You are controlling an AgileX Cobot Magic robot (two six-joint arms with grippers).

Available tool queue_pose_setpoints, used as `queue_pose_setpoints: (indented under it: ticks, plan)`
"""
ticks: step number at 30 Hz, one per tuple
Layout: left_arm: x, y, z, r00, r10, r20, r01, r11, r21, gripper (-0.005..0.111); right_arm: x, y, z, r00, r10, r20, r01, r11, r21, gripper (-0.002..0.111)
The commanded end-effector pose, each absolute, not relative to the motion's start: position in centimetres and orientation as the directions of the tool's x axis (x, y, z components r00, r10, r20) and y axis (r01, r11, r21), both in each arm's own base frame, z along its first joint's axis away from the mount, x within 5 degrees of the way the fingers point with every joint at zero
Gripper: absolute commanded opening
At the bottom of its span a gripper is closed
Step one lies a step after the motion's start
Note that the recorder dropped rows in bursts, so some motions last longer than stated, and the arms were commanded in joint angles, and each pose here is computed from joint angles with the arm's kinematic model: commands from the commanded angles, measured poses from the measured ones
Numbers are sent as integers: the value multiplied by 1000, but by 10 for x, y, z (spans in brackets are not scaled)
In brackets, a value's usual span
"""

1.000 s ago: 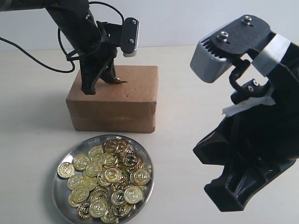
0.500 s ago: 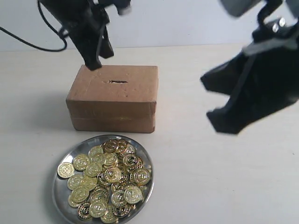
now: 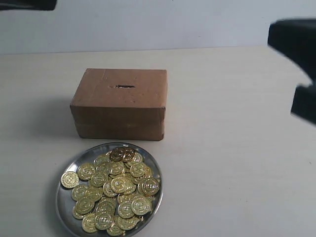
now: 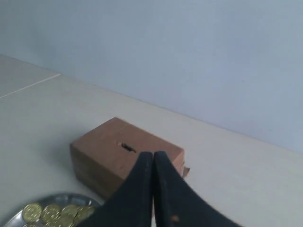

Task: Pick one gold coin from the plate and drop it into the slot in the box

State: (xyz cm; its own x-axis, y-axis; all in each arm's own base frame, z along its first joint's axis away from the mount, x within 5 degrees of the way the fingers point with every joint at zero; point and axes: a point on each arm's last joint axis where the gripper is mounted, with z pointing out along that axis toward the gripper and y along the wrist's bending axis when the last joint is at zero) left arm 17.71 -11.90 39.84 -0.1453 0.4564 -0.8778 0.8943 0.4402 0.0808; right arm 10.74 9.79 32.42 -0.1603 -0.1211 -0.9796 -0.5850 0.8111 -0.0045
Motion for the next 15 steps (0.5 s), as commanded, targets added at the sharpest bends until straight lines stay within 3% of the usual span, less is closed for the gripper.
queue_pose_setpoints:
  ticks: [1,5,7,12,15]
  plan:
    - [112,-81,367,-87,154,-984,717,696,46,0,100,92,287,-224,-41,-974,-589,801,102,0]
    - [73,-59,329,-35,44,-998,639,769,11,0,104,85,276,-194,-11,-981,-520,849,94,0]
    - [51,-49,303,-13,-39,-999,619,785,-39,0,107,78,269,-215,86,-973,-436,883,174,0]
    - [39,-44,238,-151,-178,-972,588,775,-233,0,106,71,248,-267,108,-958,-377,903,207,0]
    - [44,-41,221,-201,-259,-945,533,780,-328,0,104,68,232,-299,83,-951,-365,911,194,0]
